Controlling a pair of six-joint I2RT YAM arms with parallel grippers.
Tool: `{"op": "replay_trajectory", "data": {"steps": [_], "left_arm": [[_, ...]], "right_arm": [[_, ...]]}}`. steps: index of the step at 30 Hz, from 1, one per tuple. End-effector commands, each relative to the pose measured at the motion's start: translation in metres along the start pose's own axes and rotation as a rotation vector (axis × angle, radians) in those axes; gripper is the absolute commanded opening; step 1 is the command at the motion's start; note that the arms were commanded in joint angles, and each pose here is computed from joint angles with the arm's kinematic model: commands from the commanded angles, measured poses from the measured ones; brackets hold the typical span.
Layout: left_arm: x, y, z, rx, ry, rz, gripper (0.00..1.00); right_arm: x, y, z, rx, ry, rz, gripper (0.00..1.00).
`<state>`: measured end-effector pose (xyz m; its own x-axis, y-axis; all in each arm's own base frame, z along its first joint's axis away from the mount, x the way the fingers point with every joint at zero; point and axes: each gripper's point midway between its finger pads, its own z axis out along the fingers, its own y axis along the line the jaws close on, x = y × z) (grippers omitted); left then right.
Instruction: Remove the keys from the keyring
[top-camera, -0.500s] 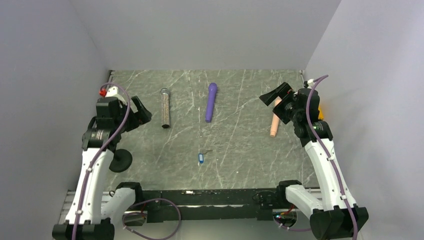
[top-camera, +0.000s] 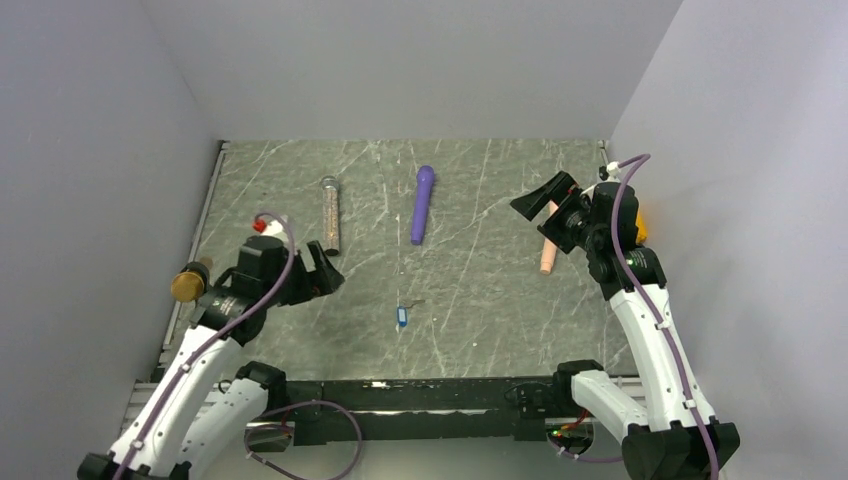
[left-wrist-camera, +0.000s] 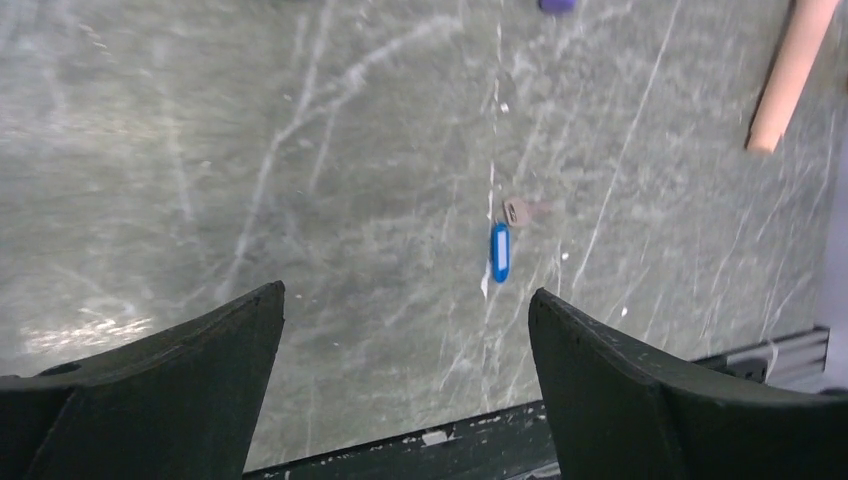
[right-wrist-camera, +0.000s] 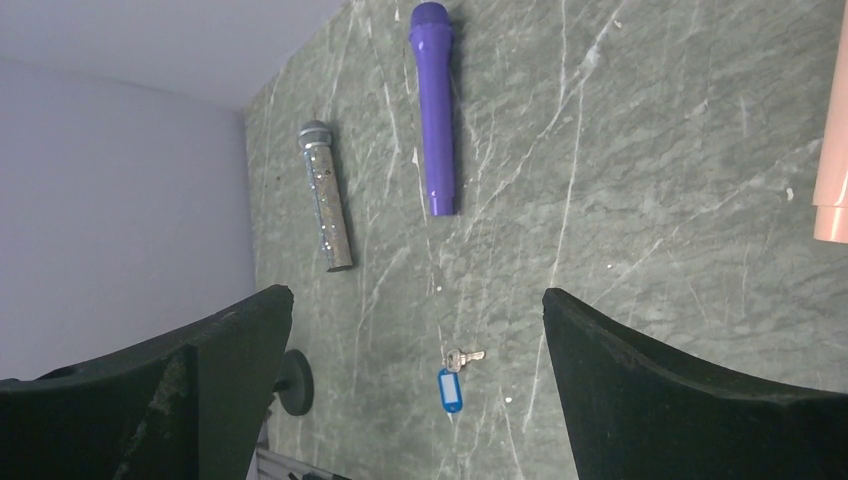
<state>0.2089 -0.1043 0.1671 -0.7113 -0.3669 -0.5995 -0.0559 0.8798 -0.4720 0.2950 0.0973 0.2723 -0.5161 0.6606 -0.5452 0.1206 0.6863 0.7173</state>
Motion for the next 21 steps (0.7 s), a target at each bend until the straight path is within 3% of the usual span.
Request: {"op": "replay_trajectory", "data": {"steps": [1, 11, 21], "left_arm": [[0.015, -0.021, 0.020, 0.032, 0.028, 0.036, 0.92], [0.097, -0.065, 0.061, 0.130, 0.228, 0.121, 0.82], [0.123, -0.085, 0.100, 0.111, 0.297, 0.147, 0.73]], "right_arm": [[0.005, 0.004, -0.004, -0.019, 0.025, -0.010, 1.00], [0.022, -0.004, -0.003, -0.011, 0.086, 0.000, 1.00], [0.027, -0.005, -0.010, 0.005, 0.110, -0.034, 1.00]]}}
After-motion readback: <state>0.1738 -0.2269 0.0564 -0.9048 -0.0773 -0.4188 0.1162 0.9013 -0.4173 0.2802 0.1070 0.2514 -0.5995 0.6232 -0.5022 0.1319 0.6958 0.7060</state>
